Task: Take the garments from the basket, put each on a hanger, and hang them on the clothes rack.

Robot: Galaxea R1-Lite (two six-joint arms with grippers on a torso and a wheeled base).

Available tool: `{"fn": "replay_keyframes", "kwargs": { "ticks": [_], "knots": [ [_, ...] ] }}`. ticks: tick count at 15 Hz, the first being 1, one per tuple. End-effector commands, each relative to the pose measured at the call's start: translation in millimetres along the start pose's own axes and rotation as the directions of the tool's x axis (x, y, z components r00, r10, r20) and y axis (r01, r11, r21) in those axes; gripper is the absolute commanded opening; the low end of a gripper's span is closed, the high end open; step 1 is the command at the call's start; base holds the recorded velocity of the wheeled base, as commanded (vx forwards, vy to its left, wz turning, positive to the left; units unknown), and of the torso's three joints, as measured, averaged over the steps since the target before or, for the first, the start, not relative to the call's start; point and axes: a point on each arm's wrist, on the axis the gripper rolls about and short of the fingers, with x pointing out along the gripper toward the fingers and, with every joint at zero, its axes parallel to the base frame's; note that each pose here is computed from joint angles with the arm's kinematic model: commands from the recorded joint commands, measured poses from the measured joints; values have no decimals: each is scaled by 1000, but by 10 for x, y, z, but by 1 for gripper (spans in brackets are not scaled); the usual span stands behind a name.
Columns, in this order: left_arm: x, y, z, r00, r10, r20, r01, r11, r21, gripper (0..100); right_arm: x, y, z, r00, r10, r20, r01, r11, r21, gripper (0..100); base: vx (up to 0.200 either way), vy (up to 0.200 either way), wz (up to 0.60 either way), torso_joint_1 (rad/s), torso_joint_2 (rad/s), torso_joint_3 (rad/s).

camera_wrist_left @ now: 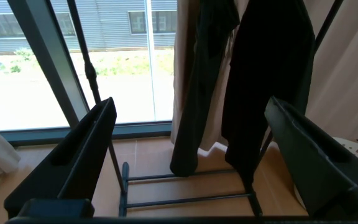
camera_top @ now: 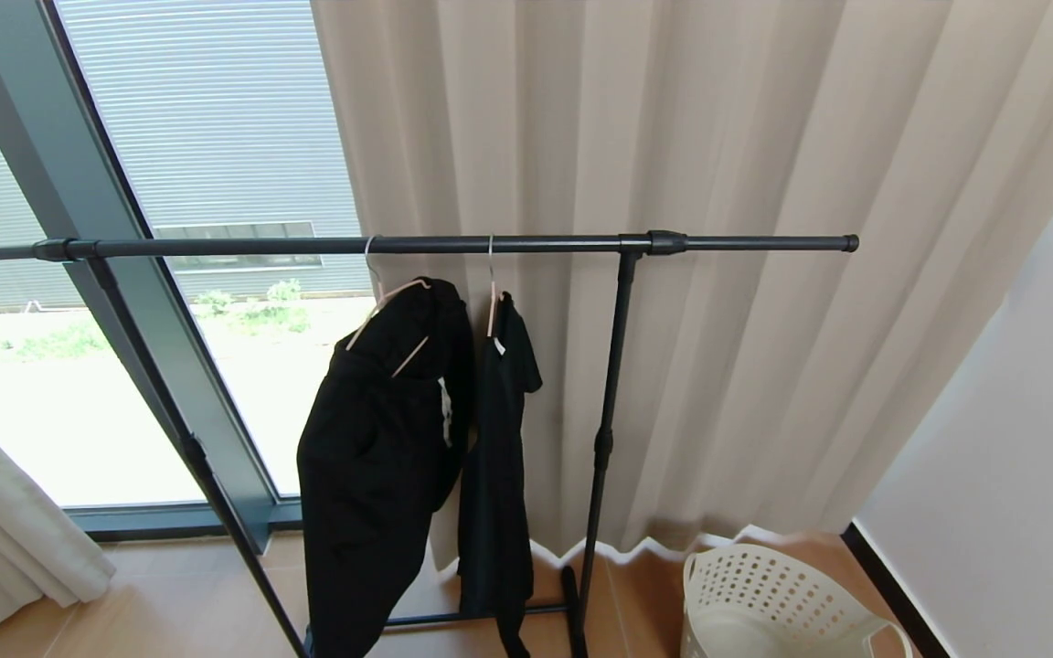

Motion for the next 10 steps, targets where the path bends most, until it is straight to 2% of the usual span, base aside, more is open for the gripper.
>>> {"fn": "replay_keyframes", "kwargs": {
  "ticks": [1,10],
  "knots": [
    [3,0,2,1000,0,-4,0,1000,0,100,2,2,2,1000,8,0,-8,1000,-1,100,0,0,0,0,0,0],
    [3,0,2,1000,0,-4,0,1000,0,100,2,3,2,1000,13,0,-13,1000,1,100,0,0,0,0,0,0]
  ]
}}
